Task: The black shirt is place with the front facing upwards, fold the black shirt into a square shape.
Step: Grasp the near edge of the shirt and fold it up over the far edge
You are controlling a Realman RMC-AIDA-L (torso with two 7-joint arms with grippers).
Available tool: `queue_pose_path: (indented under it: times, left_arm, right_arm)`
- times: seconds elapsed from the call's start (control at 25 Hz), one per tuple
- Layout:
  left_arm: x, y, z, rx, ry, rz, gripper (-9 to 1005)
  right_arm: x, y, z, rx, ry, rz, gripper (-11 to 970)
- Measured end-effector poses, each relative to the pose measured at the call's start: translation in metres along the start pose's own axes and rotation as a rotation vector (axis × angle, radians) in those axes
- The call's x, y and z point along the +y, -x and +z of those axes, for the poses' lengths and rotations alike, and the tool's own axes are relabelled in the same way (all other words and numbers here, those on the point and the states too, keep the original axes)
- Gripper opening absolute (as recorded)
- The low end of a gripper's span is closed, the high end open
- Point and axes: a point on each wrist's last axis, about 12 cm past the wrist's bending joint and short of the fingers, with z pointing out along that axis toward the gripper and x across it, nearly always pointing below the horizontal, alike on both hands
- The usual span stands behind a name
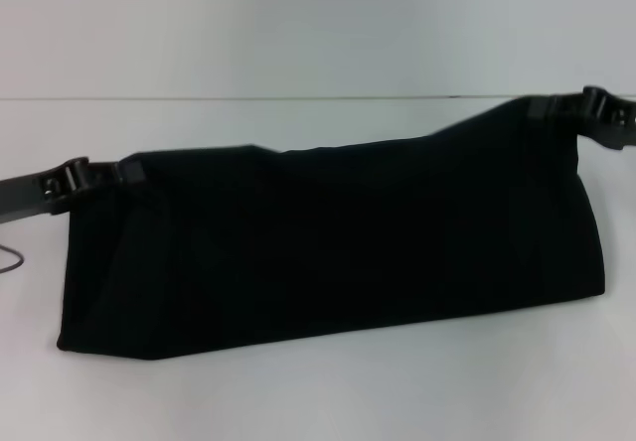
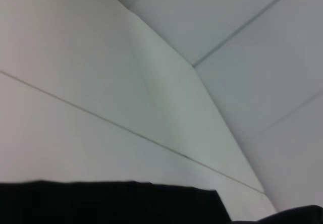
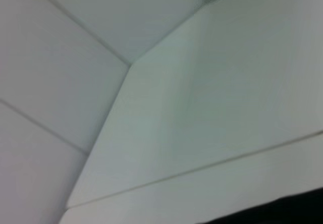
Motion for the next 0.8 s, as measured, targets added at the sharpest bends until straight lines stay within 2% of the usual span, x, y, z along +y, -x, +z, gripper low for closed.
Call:
queue_pose_path:
  times: [0.48, 0.8]
  left_arm:
    - [0.005, 0.008, 0.046, -0.115, 0.182, 0.042, 28]
    - [0.007, 0.011, 0.056, -0.176, 0.236, 0.045, 72]
  right_arm:
    - [-0.003, -0.008, 0.04, -0.116, -0.173, -0.093, 85]
    - [-0.002, -0.008, 0.055, -0.166, -0.236, -0.127, 85]
